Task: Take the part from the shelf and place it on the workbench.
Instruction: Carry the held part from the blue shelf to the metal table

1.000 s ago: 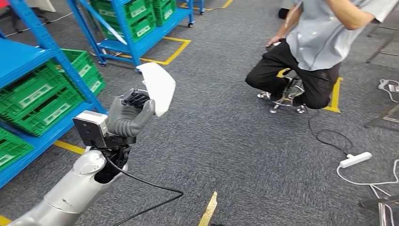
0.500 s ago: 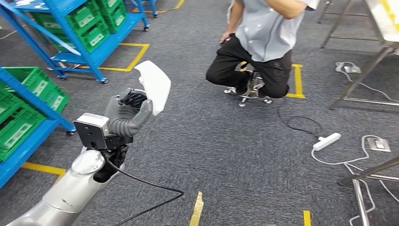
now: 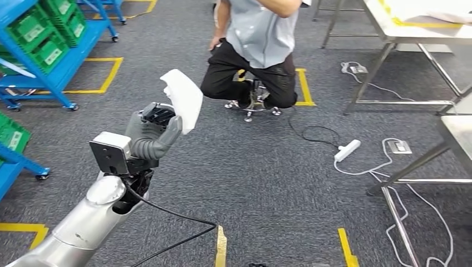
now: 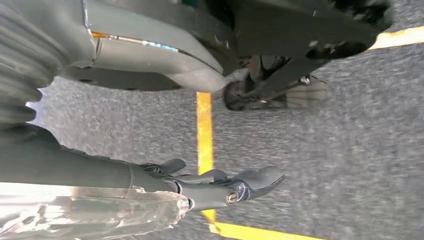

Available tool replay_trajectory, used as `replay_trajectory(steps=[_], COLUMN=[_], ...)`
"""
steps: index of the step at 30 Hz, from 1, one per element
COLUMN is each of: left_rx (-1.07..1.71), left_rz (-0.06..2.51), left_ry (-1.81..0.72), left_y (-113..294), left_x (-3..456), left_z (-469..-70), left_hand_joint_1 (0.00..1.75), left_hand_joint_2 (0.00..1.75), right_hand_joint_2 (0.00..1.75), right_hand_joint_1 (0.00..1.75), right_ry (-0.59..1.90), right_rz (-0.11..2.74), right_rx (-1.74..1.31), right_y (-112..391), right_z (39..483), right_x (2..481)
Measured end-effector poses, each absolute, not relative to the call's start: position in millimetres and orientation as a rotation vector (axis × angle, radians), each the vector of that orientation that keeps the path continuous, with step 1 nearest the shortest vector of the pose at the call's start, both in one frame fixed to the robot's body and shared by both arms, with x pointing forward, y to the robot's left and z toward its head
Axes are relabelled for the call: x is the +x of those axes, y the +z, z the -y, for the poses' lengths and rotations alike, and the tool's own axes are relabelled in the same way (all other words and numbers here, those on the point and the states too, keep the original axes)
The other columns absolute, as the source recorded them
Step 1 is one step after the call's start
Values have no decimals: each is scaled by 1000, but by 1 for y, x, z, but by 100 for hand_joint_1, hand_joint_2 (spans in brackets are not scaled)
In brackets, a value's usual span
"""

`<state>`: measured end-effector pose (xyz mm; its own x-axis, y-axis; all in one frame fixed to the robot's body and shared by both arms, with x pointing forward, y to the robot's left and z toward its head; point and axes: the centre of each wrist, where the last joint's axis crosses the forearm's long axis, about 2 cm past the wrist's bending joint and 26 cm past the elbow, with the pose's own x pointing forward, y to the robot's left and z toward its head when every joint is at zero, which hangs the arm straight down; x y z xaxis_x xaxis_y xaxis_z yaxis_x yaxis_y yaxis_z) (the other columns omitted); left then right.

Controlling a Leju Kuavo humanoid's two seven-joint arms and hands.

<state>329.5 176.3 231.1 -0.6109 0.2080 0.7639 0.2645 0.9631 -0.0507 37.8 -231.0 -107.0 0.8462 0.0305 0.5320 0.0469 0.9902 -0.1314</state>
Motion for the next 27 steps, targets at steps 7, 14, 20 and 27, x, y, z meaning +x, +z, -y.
replay_trajectory(steps=[7,14,20,27], left_rx=[-317,-291,-273,-272], left_rz=[2255,2254,2263,2267], left_ry=[-89,-100,-101,-101], left_y=[233,230,232,233], left_x=[330,330,332,333], left_z=[-177,-181,-184,-184], left_hand_joint_1=[175,175,175,175], left_hand_joint_2=[175,175,175,175], right_hand_joint_2=[175,175,175,175], right_hand_joint_1=[0,0,0,0], right_ry=[-3,1,4,4], right_rz=[554,554,551,551], right_rx=[-141,-140,-139,-141], right_y=[-107,-107,-107,-108], right_z=[231,231,231,232], right_x=[35,35,34,35])
